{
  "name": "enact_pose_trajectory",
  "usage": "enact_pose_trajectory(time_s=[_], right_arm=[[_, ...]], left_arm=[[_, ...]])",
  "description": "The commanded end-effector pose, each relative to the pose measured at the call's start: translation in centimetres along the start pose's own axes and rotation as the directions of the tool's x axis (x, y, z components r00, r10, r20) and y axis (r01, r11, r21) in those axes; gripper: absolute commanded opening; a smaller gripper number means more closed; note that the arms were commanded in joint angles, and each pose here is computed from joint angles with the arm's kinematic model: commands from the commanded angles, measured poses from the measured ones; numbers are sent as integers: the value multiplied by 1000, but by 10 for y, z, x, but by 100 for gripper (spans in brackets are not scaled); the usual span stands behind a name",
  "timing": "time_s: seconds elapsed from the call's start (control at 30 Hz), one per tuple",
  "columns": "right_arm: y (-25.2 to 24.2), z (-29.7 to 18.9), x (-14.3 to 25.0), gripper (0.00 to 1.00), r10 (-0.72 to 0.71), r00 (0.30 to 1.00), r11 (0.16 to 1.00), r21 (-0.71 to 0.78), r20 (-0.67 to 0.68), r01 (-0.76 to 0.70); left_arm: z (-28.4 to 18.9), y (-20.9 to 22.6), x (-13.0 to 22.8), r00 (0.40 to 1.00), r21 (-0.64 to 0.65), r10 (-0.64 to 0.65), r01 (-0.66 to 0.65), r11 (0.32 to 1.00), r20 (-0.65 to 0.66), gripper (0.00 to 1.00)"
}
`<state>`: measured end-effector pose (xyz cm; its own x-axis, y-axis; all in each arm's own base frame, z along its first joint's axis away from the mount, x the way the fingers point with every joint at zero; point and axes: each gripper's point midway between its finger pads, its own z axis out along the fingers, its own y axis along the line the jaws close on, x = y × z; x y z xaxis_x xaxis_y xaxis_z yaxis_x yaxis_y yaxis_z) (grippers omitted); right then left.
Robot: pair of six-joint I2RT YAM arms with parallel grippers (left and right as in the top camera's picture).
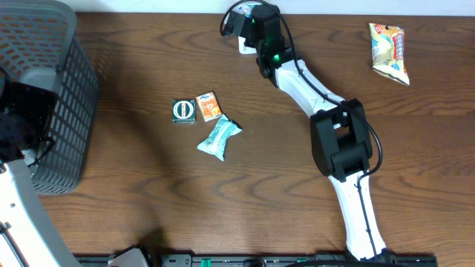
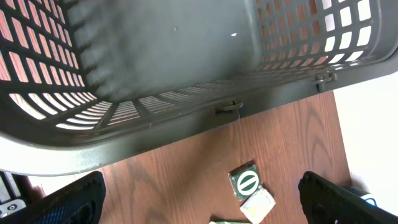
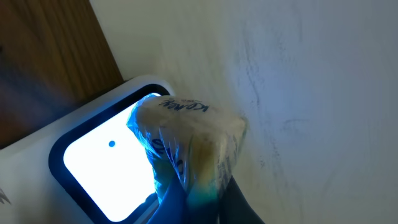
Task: Scan the item barcode
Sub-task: 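Hold the tissue pack under the scanner with the right gripper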
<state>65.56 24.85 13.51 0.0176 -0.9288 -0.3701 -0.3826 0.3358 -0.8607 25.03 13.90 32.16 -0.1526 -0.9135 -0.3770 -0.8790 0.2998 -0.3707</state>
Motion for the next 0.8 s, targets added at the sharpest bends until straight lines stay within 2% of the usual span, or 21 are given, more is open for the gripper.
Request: enact_pose_trajectory(time_s=[0.0, 0.77], right_arm=[[-2, 1, -1, 1, -13, 1000, 1000, 14, -9, 13], [-15, -7, -4, 1, 11, 1000, 999, 42, -28, -9]], left_arm=[[-1, 1, -2, 1000, -5, -5, 5, 1000, 6, 98], [-1, 1, -2, 1000, -5, -5, 5, 1000, 6, 98]])
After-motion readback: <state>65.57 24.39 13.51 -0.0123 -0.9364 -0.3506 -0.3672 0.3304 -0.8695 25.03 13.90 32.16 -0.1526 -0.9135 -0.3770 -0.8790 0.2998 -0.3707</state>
